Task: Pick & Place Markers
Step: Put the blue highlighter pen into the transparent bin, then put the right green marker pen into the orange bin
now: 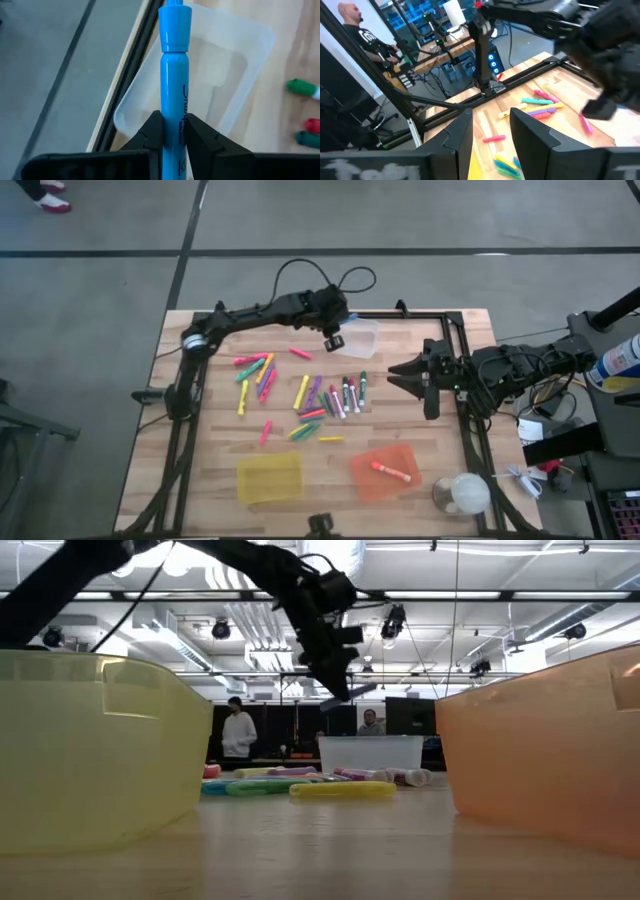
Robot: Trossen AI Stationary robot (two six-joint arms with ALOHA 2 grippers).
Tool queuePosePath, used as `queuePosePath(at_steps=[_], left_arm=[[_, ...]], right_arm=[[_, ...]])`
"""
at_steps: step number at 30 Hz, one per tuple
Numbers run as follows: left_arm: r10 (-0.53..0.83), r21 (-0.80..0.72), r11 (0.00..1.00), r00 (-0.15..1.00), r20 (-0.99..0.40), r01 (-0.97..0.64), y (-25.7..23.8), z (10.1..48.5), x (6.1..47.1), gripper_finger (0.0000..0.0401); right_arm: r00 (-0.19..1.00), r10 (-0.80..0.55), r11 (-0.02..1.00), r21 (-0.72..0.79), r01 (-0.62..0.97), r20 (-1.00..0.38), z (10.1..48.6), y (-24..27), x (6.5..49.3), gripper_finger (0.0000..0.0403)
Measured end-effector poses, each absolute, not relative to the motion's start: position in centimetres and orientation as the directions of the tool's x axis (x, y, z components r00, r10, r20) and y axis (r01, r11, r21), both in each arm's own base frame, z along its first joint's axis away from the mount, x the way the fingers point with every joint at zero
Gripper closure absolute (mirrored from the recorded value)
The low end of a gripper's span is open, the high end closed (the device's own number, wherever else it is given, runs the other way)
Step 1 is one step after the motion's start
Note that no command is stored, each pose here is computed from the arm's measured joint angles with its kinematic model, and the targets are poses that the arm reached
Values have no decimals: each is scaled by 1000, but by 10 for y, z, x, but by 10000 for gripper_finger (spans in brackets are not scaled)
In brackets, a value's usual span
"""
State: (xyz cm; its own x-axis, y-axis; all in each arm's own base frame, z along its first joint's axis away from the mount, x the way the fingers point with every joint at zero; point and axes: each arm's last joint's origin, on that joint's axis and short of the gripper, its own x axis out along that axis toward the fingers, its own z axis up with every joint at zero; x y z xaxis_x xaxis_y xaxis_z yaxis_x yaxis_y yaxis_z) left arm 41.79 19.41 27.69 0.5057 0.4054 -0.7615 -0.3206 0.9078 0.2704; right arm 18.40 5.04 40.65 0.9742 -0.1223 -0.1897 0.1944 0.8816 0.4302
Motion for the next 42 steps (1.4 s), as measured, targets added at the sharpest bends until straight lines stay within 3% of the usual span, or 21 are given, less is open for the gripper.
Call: queuePosePath(at_steps=[13,22,30,42], left_arm=[[359,287,930,395,-846,-230,218,236,455,345],[427,320,891,355,-831,-323,221,239,454,302],[420,335,895,304,-855,-296,220,238,449,274],[398,182,823,319,-860,-538,206,293,431,273]], right_arm=[[975,-122,880,434,194,-188,407,50,184,280],[974,-121,883,427,193,-189,407,51,184,280],[974,-120,886,423,192,-190,407,51,184,280],[961,-110,880,426,212,-252,400,51,183,280]])
